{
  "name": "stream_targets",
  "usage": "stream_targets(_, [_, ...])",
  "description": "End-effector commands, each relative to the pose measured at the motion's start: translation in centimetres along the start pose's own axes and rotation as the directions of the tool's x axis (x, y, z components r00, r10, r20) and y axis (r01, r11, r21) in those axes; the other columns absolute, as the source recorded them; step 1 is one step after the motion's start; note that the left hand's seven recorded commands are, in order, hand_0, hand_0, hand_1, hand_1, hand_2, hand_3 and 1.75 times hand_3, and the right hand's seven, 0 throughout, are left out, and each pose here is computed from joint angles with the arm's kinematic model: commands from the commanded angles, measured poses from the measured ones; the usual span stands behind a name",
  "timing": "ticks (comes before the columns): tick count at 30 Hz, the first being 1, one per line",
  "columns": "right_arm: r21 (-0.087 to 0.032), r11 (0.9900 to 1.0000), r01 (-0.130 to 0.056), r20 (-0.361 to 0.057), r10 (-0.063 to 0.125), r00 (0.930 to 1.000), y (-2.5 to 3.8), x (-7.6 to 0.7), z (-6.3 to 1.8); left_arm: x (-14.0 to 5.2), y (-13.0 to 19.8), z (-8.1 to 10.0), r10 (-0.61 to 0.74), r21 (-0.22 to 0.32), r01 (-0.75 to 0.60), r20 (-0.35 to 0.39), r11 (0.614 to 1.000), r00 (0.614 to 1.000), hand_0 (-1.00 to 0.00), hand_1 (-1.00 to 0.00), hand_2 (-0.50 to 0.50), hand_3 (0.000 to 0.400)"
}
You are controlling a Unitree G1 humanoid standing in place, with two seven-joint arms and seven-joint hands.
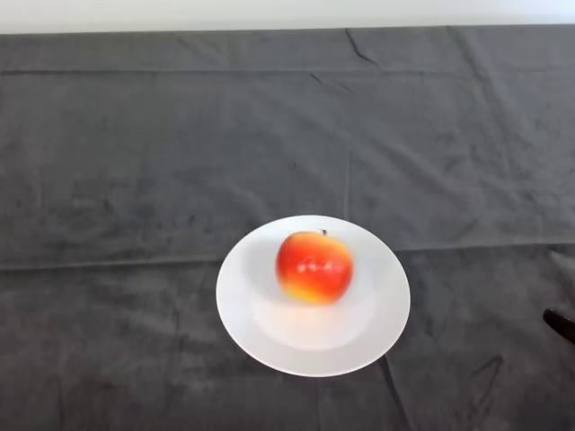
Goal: Move the apple to the plate
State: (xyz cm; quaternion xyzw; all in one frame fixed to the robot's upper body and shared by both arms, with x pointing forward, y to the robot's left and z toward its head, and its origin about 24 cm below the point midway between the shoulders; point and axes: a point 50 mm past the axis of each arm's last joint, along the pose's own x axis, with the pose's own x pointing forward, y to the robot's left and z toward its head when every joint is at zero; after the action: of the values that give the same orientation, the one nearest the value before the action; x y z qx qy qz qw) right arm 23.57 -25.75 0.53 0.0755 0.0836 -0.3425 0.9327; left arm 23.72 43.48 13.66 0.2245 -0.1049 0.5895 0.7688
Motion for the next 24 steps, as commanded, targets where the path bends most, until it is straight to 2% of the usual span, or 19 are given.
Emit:
stream_targets(1, [-0.012,0.9995,0.030,-0.094,-0.031,0.9951,-0.69,-0.56,-1.93,2.8,2.6,2.0,0.140,-0.045,-0.138,0.059,0.989,0.988,0.00,0.00,0.00,0.000])
stream_targets(11, [-0.012,0.9995,0.031,-0.094,-0.032,0.9950,-0.68,-0.56,-1.94,3.6,6.2,1.2,0.364,-0.042,-0.362,0.066,0.931,0.929,0.00,0.00,0.00,0.000])
stream_targets(16, [-0.012,0.9994,0.031,-0.094,-0.032,0.9950,-0.68,-0.56,-1.94,3.4,6.9,0.7,0.425,-0.040,-0.423,0.051,0.905,0.904,0.00,0.00,0.00,0.000])
stream_targets(24, [-0.011,0.9994,0.031,-0.094,-0.032,0.9950,-0.68,-0.56,-1.94,3.1,7.1,0.0,0.466,-0.034,-0.465,0.015,0.884,0.885,0.00,0.00,0.00,0.000])
